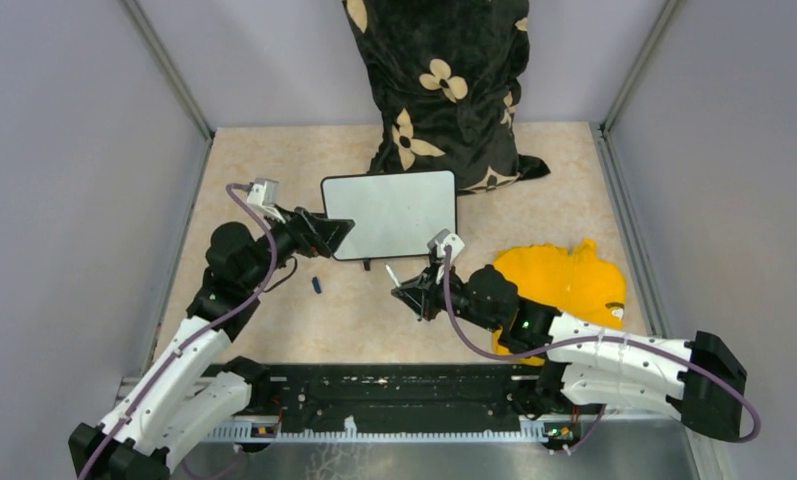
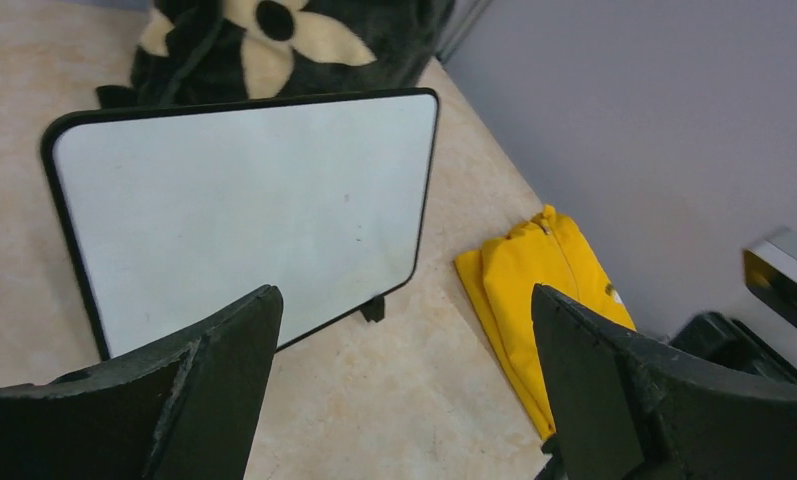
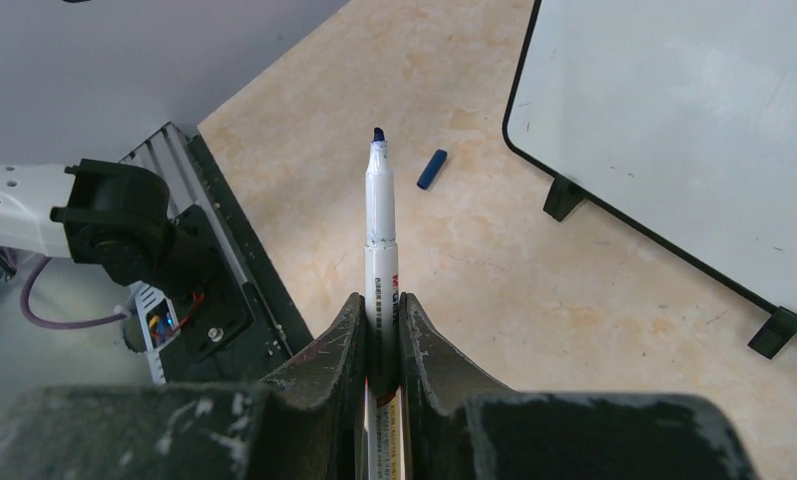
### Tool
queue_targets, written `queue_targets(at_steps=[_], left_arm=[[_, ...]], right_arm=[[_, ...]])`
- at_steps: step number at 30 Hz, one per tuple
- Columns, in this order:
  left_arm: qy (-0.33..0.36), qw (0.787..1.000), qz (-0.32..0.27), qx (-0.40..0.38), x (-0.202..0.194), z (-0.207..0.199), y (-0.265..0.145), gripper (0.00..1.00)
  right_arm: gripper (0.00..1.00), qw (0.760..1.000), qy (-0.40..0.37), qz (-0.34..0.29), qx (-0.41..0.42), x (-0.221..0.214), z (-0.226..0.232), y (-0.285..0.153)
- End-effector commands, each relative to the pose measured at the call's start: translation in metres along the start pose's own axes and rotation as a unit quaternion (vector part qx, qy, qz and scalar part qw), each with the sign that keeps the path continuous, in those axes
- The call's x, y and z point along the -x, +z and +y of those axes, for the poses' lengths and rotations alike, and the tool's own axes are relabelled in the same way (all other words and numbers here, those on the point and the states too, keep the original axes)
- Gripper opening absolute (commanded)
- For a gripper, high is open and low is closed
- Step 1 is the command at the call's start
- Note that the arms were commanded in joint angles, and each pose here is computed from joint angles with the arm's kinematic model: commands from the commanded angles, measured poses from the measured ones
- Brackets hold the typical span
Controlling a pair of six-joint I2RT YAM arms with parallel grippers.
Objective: Write a sentence on the whiteboard
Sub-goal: Adjust the whiteboard marker.
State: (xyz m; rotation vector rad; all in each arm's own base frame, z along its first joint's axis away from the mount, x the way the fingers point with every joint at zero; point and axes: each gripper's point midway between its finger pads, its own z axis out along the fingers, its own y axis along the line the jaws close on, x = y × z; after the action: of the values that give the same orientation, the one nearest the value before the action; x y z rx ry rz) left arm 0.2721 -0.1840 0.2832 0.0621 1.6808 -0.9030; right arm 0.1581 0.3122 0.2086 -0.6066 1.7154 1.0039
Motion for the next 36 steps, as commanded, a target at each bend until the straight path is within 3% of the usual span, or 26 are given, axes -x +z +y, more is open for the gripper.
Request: queue_targets(at_steps=[1, 6, 11, 25, 33, 36], left_arm=[[0.04, 0.991, 0.005, -0.13, -0.007, -0.044, -0.007, 0.99], [0.04, 0.966, 0.051, -0.25, -0.026, -0.08, -0.018, 0.99], [0.032, 0.943, 0.061, -0.325, -0.032, -0.101, -0.033, 0.98], [0.009, 0.915, 0.12, -0.385, -0.051, -0.117, -0.041, 0.89], [0.007, 0.906, 0.126, -0.405, -0.052, -0.125, -0.049, 0.84], [0.008, 0.902, 0.129, -0.413, -0.054, -0.127, -0.052, 0.78]], right_arm=[[0.0, 0.998, 0.004, -0.05, 0.036, 0.041, 0.01, 0.003], [0.0, 0.997, 0.011, -0.061, 0.054, 0.046, 0.007, -0.002], [0.0, 0.994, 0.011, -0.069, 0.08, 0.047, 0.015, -0.003], [0.0, 0.982, 0.023, -0.116, 0.149, 0.069, 0.042, -0.008], [0.0, 0.973, 0.03, -0.104, 0.205, 0.069, 0.061, 0.001], [0.0, 0.971, 0.033, -0.103, 0.212, 0.068, 0.064, 0.002]])
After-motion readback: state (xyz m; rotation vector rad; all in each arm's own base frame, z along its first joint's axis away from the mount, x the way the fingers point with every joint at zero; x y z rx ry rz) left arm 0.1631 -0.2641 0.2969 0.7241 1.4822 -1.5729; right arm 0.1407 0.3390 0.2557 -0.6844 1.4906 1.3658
